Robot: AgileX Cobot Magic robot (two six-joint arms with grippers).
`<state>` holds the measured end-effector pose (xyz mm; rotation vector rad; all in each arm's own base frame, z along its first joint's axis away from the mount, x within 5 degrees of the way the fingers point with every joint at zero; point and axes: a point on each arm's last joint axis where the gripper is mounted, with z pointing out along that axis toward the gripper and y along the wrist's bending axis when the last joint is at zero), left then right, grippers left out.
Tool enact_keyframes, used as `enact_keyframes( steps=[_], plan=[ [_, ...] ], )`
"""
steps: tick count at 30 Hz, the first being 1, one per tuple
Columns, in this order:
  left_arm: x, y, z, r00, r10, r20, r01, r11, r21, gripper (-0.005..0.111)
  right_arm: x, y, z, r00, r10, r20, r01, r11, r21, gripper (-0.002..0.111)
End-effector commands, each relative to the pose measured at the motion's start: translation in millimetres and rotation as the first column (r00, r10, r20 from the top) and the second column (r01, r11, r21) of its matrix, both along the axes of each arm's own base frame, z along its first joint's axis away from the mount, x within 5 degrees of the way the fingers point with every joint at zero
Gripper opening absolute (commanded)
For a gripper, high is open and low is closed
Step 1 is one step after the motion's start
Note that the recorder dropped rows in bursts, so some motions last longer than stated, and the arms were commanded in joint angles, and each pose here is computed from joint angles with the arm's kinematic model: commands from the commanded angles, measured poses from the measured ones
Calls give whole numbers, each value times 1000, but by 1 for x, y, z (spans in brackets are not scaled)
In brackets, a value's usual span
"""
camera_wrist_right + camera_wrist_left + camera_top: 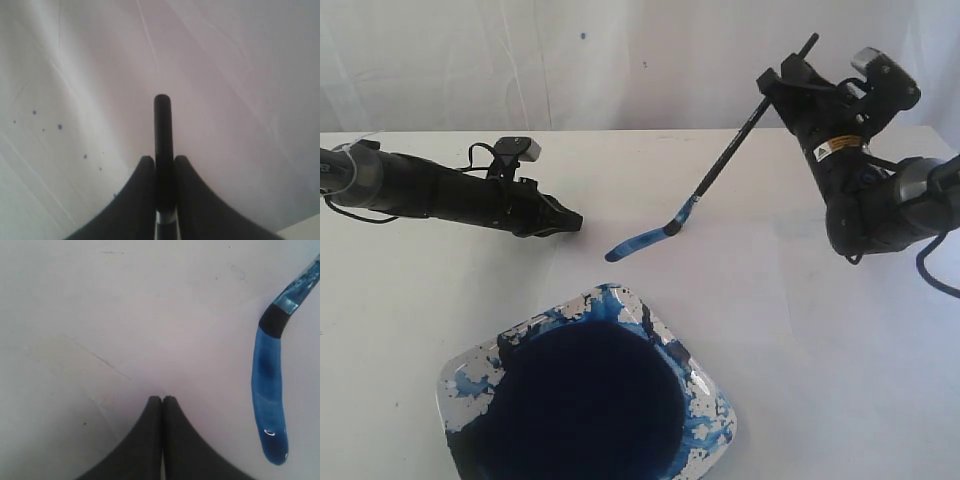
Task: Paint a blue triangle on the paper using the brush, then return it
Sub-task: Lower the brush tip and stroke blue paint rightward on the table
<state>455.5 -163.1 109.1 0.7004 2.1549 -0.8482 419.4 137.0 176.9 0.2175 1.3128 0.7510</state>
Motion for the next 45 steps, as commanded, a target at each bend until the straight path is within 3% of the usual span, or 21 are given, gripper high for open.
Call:
enact_keyframes(
  steps=[1, 6, 11, 18, 23, 26, 30, 37, 45],
  plan=[
    [-1, -3, 1, 1000, -3, -7, 3, 1000, -19, 0, 2, -14, 8, 999, -36, 33, 37, 999, -11, 0],
    [-1, -3, 1, 1000, -3, -7, 3, 1000, -19, 0, 2, -22, 14, 998, -47, 41, 47, 999, 5, 0],
    [-1, -3, 1, 1000, -3, -7, 3, 1000, -19, 0, -7, -21, 30, 999, 20, 42, -24, 994, 102, 0],
    [-1, -3, 1, 1000, -3, -7, 3, 1000, -19, 0, -31, -14, 81, 977, 156, 147, -166, 984, 64, 0],
    [-1, -3, 1, 1000, -3, -7, 3, 1000, -19, 0, -49, -6, 113, 959, 259, 111, -250, 964, -91, 0],
    [-1, -3, 1, 1000, -3, -7, 3, 1000, -19, 0, -63, -2, 130, 930, 351, 105, -343, 935, -86, 0],
    [-1, -3, 1, 1000, -3, -7, 3, 1000, -19, 0, -61, 9, 114, 910, 408, 78, -397, 909, -125, 0],
    [-1, -3, 1, 1000, -3, -7, 3, 1000, -19, 0, -45, 40, 62, 902, 420, 105, -422, 907, -3, 0],
    [-1, -3, 1, 1000, -3, -7, 3, 1000, -19, 0, -32, 67, 53, 915, 374, 148, -370, 927, -59, 0]
  ],
)
